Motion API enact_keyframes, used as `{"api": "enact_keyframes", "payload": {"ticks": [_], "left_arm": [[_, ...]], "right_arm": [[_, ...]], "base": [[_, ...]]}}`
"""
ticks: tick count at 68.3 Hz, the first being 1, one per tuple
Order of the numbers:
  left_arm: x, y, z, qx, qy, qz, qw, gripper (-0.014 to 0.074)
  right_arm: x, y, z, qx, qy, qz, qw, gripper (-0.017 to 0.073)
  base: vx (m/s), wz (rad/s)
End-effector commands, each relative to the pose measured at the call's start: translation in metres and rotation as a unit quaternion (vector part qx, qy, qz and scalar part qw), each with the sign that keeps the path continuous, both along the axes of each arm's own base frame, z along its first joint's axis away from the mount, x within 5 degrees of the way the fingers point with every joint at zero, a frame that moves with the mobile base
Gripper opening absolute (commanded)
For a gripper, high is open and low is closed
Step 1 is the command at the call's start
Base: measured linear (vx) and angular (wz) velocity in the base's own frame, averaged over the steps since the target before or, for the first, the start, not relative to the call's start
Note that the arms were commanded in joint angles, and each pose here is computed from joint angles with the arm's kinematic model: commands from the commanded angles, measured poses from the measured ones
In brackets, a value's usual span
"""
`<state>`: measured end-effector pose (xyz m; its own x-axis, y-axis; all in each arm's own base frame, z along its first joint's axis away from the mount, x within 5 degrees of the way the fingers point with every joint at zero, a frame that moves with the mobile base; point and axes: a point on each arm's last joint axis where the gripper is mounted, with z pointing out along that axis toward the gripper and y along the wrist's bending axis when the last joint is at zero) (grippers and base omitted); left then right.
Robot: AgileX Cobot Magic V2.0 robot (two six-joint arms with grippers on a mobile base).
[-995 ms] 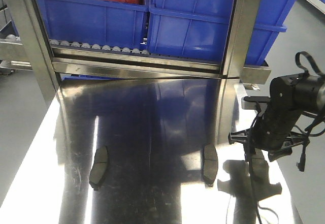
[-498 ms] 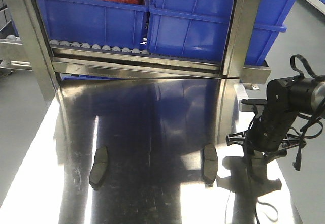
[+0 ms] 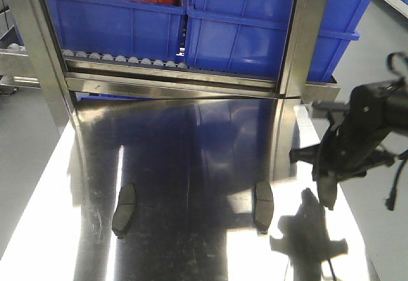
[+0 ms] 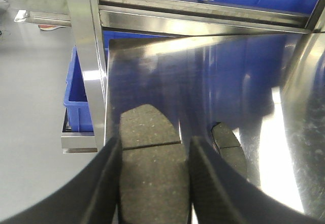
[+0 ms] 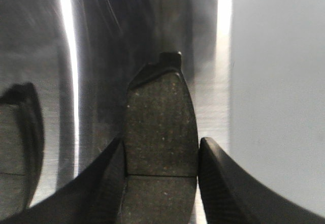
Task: Move and align brake pads A on conveyor
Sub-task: 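Close the right gripper on the brake pad, then lift the brake pad with the right gripper and raise it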
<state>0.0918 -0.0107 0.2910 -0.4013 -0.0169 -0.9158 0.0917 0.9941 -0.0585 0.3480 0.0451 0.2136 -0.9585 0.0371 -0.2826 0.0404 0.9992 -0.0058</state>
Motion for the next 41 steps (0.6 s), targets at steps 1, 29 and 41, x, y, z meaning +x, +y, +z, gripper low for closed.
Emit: {"api": "enact_keyframes", "payload": {"ticks": [1, 29, 41], "left_arm": [[0.003, -0.001, 0.018, -0.012, -0.061, -0.001, 0.998, -0.0006], [0.003, -0.001, 0.018, -0.012, -0.061, -0.001, 0.998, -0.0006], [0.003, -0.001, 0.018, -0.012, -0.061, -0.001, 0.998, -0.0006]], "right_arm": [[-0.012, -0.007, 0.056, -0.01, -0.108, 0.011, 0.994, -0.0011], [-0.11, -0.02, 0.119, -0.009, -0.298, 0.041, 0.954, -0.001], [-0.151, -0.025, 0.122, -0.006, -0.346, 0.048, 0.937, -0.001]], "base": [[0.0, 0.0], [0.0, 0.0], [0.0, 0.0]]}}
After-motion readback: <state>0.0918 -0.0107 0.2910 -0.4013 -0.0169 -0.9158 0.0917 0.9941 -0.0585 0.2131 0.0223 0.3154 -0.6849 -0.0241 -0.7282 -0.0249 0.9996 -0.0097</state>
